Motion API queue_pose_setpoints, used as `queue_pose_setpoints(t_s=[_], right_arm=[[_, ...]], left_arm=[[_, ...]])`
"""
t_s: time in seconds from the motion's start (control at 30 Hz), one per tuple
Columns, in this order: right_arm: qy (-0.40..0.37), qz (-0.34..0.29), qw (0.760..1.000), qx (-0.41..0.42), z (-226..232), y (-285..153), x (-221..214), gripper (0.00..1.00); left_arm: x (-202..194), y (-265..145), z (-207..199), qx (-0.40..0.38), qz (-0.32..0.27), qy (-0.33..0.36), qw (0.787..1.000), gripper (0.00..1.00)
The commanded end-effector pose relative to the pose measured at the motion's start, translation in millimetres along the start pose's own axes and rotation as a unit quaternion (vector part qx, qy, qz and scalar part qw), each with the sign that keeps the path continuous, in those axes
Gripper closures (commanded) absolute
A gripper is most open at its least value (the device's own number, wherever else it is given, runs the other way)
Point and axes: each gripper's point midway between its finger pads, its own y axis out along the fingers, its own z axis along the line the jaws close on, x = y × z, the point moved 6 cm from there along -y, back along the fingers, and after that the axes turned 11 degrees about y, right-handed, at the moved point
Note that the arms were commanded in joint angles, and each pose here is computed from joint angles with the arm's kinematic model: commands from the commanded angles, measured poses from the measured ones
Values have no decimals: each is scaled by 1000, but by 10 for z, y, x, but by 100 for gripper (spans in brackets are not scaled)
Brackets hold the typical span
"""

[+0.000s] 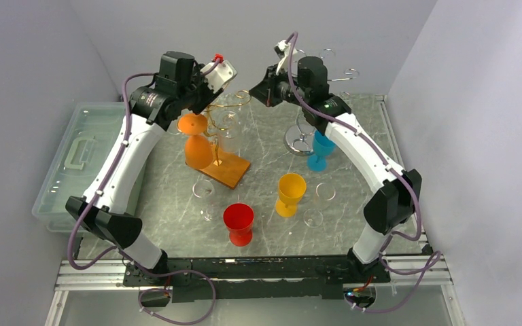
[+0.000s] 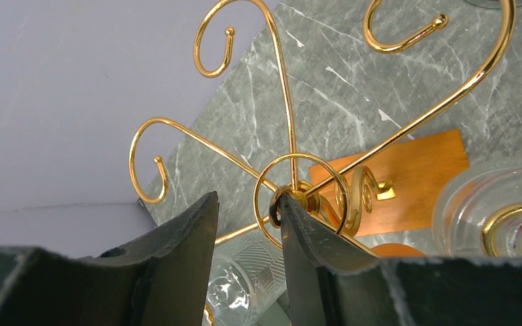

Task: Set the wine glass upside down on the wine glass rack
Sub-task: Adjust the wine rack at the center of the board.

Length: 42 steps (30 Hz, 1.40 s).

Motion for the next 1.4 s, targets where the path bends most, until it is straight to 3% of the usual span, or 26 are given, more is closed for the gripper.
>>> queue_pose_setpoints(t_s=[0.0, 0.3, 0.53, 0.83, 1.37], right_arm=[[3, -9, 999, 32, 217, -220, 59, 100], [15, -12, 999, 42, 253, -288, -15, 100], [-1, -41, 999, 21, 288, -361, 166, 75], [-10, -56, 998, 27, 366, -413, 373, 54], [27, 2, 999, 23, 160, 0, 261, 56]], left_arm=[[-40, 141, 108, 28, 11, 4, 1000, 56], [-84, 138, 108, 17, 14, -3, 1000, 57], [-45, -113, 74, 6, -4, -12, 1000, 50], [-66, -251, 13, -5, -12, -8, 1000, 50], [-2, -436, 122, 19, -25, 9, 999, 41]])
